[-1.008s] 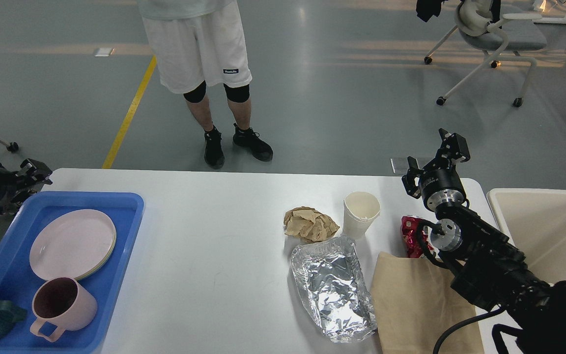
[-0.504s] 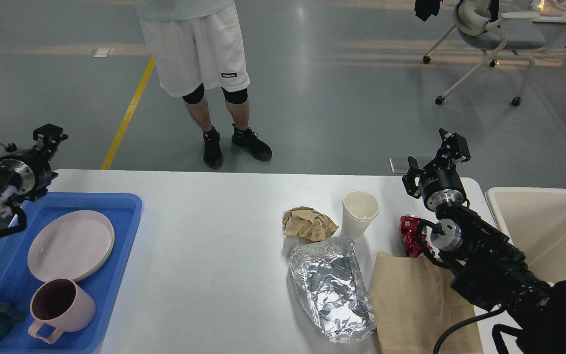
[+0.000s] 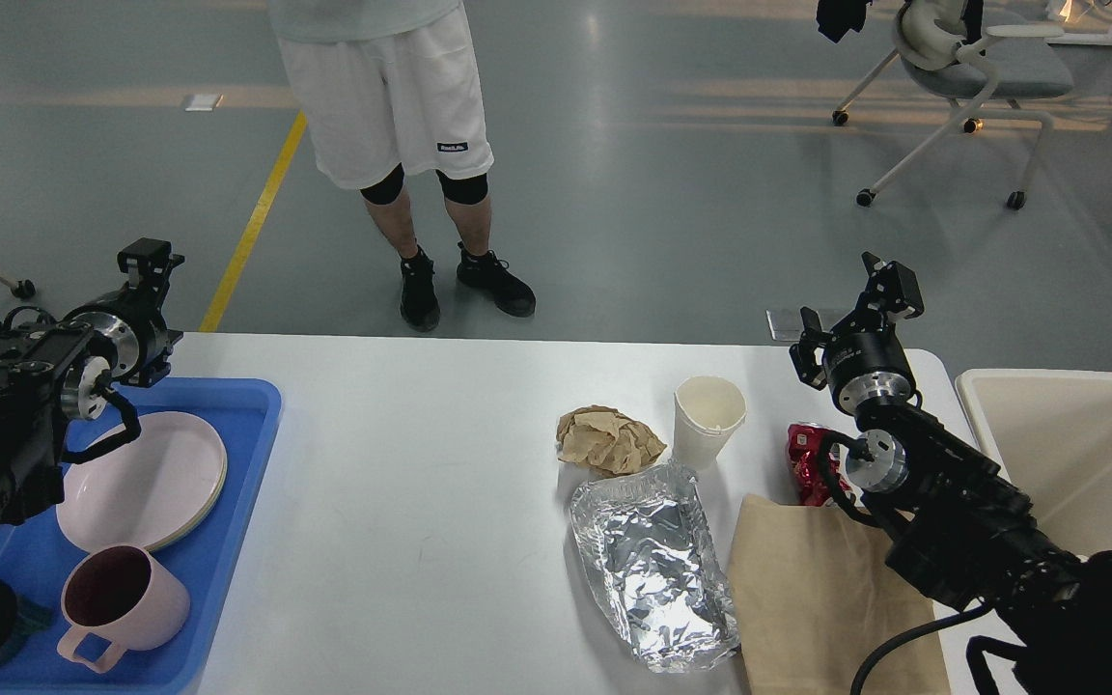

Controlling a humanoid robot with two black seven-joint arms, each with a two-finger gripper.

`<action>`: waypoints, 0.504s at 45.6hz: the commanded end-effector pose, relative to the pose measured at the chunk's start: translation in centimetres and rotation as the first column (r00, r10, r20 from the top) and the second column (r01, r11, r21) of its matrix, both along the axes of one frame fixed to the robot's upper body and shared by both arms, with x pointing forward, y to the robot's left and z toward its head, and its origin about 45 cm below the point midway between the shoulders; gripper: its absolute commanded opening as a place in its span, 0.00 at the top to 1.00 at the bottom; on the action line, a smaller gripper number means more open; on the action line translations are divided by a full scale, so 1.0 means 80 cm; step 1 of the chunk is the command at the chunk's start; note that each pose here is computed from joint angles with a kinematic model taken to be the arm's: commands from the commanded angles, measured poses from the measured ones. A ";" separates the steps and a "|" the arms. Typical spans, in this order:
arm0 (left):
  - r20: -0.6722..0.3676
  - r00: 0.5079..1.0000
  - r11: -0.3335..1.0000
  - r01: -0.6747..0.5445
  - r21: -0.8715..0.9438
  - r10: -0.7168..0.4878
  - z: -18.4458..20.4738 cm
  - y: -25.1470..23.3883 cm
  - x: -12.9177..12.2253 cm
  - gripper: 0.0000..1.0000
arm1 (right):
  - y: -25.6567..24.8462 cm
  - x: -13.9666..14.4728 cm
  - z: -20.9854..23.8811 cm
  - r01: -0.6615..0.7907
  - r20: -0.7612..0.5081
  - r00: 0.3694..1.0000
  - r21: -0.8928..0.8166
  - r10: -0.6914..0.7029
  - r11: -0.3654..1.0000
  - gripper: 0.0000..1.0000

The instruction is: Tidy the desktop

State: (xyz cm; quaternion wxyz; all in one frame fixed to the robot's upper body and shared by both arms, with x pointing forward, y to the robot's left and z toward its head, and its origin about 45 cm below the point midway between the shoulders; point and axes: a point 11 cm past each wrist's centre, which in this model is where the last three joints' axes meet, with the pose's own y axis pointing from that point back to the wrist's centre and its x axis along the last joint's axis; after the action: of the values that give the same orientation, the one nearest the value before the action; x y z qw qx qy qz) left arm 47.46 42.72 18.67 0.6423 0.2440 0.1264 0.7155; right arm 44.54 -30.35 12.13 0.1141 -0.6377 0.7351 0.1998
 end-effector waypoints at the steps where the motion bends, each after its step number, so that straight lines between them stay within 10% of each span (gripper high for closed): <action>1: 0.045 0.999 0.998 -0.005 -0.055 0.007 0.015 -0.013 0.013 0.04 | 0.000 0.000 0.000 -0.001 0.001 1.000 0.001 0.001 1.000 0.00; 23: 0.299 0.892 0.778 -0.088 -0.621 0.339 0.073 -0.028 0.042 0.04 | 0.000 0.000 0.000 -0.001 0.000 1.000 -0.001 0.001 1.000 0.00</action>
State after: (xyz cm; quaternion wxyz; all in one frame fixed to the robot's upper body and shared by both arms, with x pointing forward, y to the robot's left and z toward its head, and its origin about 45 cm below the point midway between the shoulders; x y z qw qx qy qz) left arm 50.24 41.74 24.01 0.6127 -0.0748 0.2169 0.7562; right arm 44.54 -30.35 12.13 0.1141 -0.6377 0.7351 0.1999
